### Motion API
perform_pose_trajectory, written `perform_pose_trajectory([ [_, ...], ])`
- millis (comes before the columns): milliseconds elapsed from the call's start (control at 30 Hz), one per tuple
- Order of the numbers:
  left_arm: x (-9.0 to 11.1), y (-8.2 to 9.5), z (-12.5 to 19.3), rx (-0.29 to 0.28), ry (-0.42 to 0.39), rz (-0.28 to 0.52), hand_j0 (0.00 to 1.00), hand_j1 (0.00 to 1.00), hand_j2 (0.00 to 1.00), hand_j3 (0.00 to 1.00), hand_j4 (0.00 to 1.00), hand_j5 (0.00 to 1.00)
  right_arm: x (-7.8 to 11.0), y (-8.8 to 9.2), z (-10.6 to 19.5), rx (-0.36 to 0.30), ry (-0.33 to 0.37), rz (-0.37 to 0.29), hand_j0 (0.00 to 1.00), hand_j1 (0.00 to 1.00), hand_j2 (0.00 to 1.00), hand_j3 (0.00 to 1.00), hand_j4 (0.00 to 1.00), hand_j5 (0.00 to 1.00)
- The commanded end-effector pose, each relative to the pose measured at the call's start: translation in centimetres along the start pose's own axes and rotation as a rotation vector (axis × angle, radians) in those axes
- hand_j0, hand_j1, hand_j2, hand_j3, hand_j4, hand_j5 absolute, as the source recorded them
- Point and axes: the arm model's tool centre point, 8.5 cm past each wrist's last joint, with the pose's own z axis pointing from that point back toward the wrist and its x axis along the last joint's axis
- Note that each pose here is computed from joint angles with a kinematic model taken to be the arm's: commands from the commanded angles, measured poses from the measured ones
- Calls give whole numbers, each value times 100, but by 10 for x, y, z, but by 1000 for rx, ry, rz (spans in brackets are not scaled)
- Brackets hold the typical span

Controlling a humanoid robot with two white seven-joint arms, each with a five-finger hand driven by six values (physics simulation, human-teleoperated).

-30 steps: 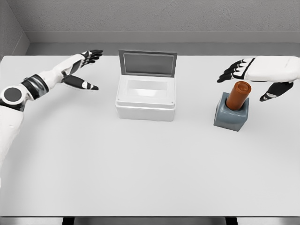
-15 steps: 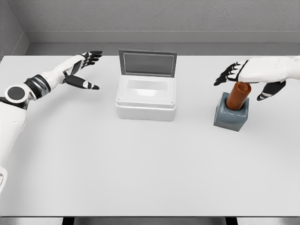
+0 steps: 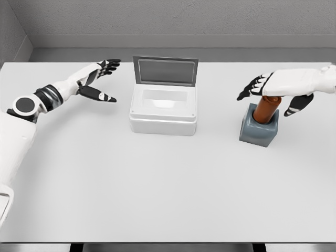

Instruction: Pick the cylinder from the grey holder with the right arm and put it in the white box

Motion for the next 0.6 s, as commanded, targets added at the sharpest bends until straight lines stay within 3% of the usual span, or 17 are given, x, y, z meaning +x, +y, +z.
perform_pose_trajectory([
  [0, 2, 1, -1, 5, -8, 5, 100, 100, 100, 100, 100, 100, -1, -2, -1, -4, 0, -2, 100, 100, 100, 100, 100, 100],
  [233, 5, 7, 1, 20, -13, 7, 100, 100, 100, 100, 100, 100, -3, -1, 0, -4, 9, -7, 99, 99, 99, 99, 99, 99],
  [333, 6, 5, -1, 17, -18, 9, 100, 100, 100, 100, 100, 100, -4, 3, 0, 16, 16, 8, 86, 86, 86, 86, 86, 86],
  [567, 5, 5, -1, 16, -15, 7, 100, 100, 100, 100, 100, 100, -4, 4, 0, 23, 20, 14, 75, 75, 75, 75, 75, 75],
])
